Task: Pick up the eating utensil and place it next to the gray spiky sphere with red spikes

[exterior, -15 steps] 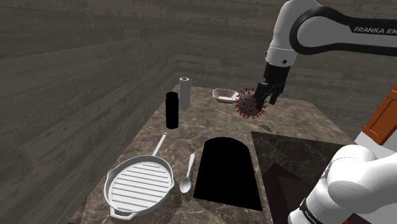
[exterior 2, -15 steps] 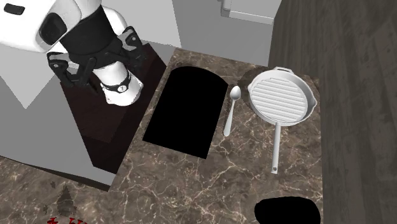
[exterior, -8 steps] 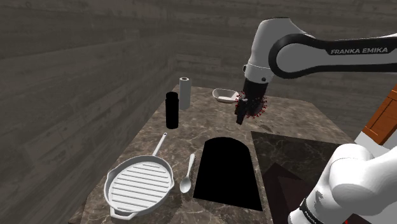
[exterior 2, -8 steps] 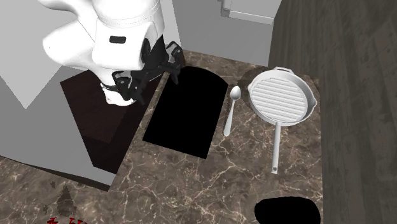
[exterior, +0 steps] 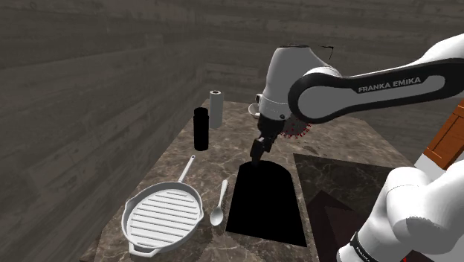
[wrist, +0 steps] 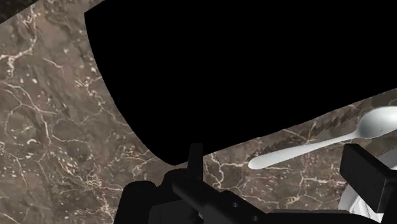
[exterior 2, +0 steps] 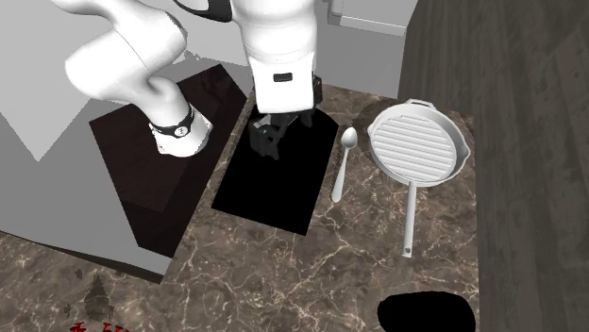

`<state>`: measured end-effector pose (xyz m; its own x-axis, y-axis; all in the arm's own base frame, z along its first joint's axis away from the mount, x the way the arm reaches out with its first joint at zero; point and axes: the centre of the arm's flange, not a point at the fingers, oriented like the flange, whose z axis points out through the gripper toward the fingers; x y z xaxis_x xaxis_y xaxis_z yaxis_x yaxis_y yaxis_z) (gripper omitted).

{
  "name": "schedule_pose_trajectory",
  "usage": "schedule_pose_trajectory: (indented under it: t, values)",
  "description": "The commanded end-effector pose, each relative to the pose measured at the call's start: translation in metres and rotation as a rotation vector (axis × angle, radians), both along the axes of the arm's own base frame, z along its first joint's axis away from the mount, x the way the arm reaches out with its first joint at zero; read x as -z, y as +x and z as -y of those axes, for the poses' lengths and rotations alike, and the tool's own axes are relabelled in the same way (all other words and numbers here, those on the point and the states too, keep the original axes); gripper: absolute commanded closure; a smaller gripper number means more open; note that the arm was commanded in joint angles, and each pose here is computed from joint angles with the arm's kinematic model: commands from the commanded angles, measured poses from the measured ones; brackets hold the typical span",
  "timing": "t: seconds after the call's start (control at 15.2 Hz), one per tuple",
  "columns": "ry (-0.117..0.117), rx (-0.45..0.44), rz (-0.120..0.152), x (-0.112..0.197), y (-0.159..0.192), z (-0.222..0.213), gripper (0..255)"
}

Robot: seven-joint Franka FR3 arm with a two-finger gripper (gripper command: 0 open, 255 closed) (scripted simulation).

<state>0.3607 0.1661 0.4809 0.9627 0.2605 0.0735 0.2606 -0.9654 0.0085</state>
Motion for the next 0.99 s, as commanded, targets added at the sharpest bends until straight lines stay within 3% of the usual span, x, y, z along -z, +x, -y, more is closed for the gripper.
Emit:
schedule_pose_trajectory:
  t: [0.0, 0.92]
  values:
    - [0.003, -0.049, 0.012, 0.013, 0.003, -0.022, 0]
    - [0.012, -0.384, 0.084, 0.106, -0.004, -0.175, 0]
